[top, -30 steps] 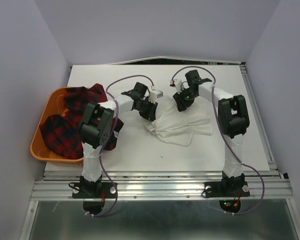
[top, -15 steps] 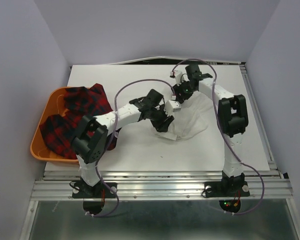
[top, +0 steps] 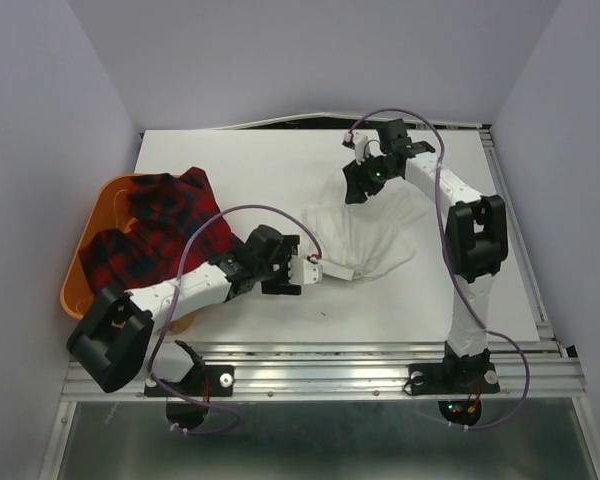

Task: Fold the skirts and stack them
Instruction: Fold the skirt

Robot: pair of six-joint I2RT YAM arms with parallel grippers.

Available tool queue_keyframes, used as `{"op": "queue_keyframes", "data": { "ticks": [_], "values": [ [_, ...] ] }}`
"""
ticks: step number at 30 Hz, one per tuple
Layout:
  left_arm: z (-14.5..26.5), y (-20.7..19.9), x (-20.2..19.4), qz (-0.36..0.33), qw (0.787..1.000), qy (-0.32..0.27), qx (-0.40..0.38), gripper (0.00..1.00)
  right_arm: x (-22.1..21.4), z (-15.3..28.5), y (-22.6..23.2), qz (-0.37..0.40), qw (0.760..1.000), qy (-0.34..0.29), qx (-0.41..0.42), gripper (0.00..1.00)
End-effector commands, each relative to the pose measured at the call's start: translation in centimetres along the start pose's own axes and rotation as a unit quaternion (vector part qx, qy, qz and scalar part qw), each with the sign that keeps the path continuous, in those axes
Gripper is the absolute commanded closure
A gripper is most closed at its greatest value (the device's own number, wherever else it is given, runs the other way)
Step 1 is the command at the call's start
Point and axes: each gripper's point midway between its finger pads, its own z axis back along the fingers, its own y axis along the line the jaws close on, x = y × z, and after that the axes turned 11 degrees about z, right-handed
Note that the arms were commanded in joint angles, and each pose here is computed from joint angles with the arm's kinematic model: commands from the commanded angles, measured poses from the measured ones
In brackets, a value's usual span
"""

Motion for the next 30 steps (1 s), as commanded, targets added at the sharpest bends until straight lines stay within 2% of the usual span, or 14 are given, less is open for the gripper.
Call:
{"op": "queue_keyframes", "data": {
  "ticks": [1,4,9,14,30],
  "values": [
    [0.5,3.9,2.0,-0.103,0.984,-0.052,0.133,0.01,-2.2,-1.9,0.9,-0.036,0.998,0.019,0.038,0.37],
    [0.8,4.8,3.3,-0.124,0.972,-0.091,0.177,0.01,-3.3,-2.9,1.1,-0.052,0.997,0.030,0.047,0.38],
    [-0.4,2.6,4.5,-0.168,0.963,-0.129,0.164,0.01,-5.1,-4.6,1.0,-0.064,0.995,0.044,0.054,0.38],
    [-2.4,0.2,3.6,-0.206,0.961,-0.131,0.128,0.01,-6.1,-5.2,1.3,-0.069,0.994,0.051,0.061,0.38],
    [-6.1,-1.4,6.4,-0.238,0.951,-0.166,0.105,0.04,-10.4,-7.4,2.4,-0.081,0.989,0.086,0.084,0.40]
  ]
}}
